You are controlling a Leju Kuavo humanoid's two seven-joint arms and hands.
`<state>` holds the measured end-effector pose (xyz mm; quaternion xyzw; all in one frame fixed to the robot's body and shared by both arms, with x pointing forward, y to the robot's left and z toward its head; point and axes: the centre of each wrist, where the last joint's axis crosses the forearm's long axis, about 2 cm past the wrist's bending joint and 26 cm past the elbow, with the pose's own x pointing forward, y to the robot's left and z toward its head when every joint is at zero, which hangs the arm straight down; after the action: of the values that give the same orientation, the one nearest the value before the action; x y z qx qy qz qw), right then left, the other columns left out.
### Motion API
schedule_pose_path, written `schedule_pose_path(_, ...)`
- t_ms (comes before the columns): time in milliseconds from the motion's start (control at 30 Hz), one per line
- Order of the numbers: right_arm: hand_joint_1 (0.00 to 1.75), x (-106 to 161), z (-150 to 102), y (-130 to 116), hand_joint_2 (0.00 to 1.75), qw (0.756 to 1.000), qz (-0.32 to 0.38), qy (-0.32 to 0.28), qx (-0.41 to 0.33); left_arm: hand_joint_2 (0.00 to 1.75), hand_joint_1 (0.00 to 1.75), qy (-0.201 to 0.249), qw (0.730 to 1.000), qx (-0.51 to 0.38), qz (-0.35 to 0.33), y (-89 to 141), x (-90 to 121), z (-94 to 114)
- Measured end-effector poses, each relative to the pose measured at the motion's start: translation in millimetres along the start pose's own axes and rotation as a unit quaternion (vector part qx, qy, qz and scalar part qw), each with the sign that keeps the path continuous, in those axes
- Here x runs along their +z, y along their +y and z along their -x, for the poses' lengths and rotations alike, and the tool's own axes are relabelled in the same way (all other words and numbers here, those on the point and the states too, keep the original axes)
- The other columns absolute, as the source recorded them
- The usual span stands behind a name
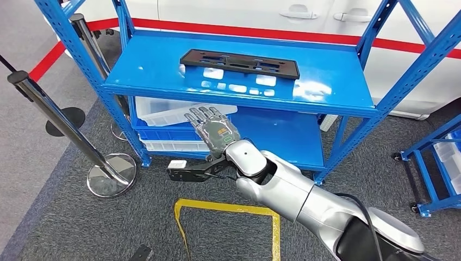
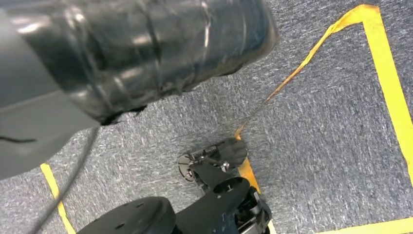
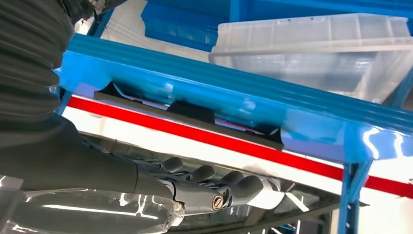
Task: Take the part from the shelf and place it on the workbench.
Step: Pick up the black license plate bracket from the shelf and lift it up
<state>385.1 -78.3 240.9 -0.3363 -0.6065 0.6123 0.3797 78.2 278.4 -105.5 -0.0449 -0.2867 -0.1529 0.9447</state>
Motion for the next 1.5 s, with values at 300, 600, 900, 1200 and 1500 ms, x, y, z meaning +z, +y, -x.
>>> schedule_pose_path(300,0.0,-1.8,2.0,-2.3,1.75,1.0,-0.002,0.007,0.005,0.0,0.0,-0.003,1.0,0.001,0.003,-2.0,-1.0,-2.1)
schedule_pose_path(600,0.0,-2.4,4.6,-0.9,1.75,0.998,0.012,0.038,0.038,0.0,0.0,0.001,1.0,0.0,0.004,-3.1,0.2,0.8)
schedule_pose_path(900,0.0,-2.2,9.4,0.4,1.75,0.997,0.015,0.051,0.06,0.0,0.0,0.001,1.0,-0.001,0.004,-3.1,-0.1,0.0)
schedule_pose_path(1200,0.0,-0.7,17.4,4.2,1.75,0.995,0.009,0.061,0.075,0.0,0.0,-0.002,1.0,-0.001,0.006,-4.3,-1.4,-2.8)
schedule_pose_path(1500,0.0,-0.7,18.3,5.2,1.75,0.994,0.007,0.066,0.083,0.0,0.0,-0.001,1.0,-0.004,0.008,-5.7,-1.0,-1.9)
